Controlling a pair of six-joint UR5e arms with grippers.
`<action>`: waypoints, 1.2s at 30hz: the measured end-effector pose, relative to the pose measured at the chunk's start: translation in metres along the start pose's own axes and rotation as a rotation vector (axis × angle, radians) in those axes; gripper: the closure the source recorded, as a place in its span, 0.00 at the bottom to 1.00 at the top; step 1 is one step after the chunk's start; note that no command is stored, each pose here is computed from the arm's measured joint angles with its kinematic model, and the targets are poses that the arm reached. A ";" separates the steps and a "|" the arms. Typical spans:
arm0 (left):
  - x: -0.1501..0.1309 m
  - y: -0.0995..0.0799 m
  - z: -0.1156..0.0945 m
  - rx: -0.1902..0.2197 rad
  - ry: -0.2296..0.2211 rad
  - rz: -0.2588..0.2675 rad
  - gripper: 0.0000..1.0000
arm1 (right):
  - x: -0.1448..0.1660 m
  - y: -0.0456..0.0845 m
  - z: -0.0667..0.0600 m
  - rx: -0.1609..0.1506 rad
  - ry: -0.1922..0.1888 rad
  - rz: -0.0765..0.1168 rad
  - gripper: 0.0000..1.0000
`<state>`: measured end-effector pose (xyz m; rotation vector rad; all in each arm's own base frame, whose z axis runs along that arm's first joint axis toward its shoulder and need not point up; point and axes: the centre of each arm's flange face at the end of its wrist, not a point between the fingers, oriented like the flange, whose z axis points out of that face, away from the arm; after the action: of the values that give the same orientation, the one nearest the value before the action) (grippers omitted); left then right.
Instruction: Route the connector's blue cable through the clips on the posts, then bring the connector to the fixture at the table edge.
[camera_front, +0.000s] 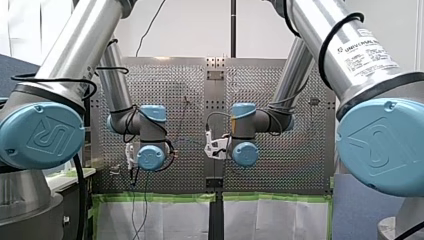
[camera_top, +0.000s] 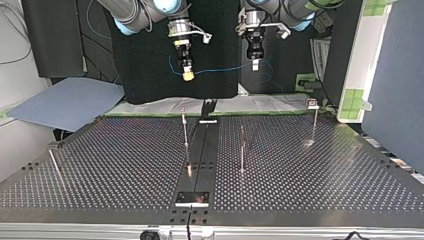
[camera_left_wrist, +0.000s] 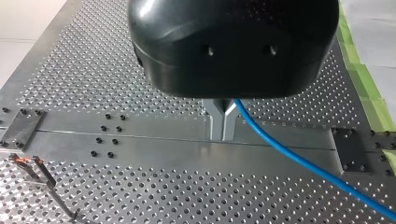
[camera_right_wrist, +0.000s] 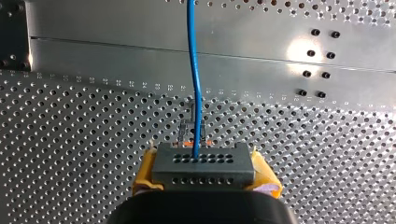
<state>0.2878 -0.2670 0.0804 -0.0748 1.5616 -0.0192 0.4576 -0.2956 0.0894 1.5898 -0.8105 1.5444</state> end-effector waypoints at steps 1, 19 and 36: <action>0.000 0.000 0.000 0.000 0.000 0.000 1.00 | 0.000 0.000 0.000 0.000 0.000 0.000 1.00; 0.000 0.000 0.000 -0.001 0.000 0.000 1.00 | 0.000 0.000 0.000 -0.001 0.000 0.000 1.00; 0.014 0.014 -0.008 -0.024 0.047 0.031 1.00 | -0.045 -0.009 -0.013 0.022 -0.099 -0.030 1.00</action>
<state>0.2796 -0.2543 0.0653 -0.0689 1.6099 0.0226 0.4555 -0.2829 0.0431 1.6977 -0.8217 1.4675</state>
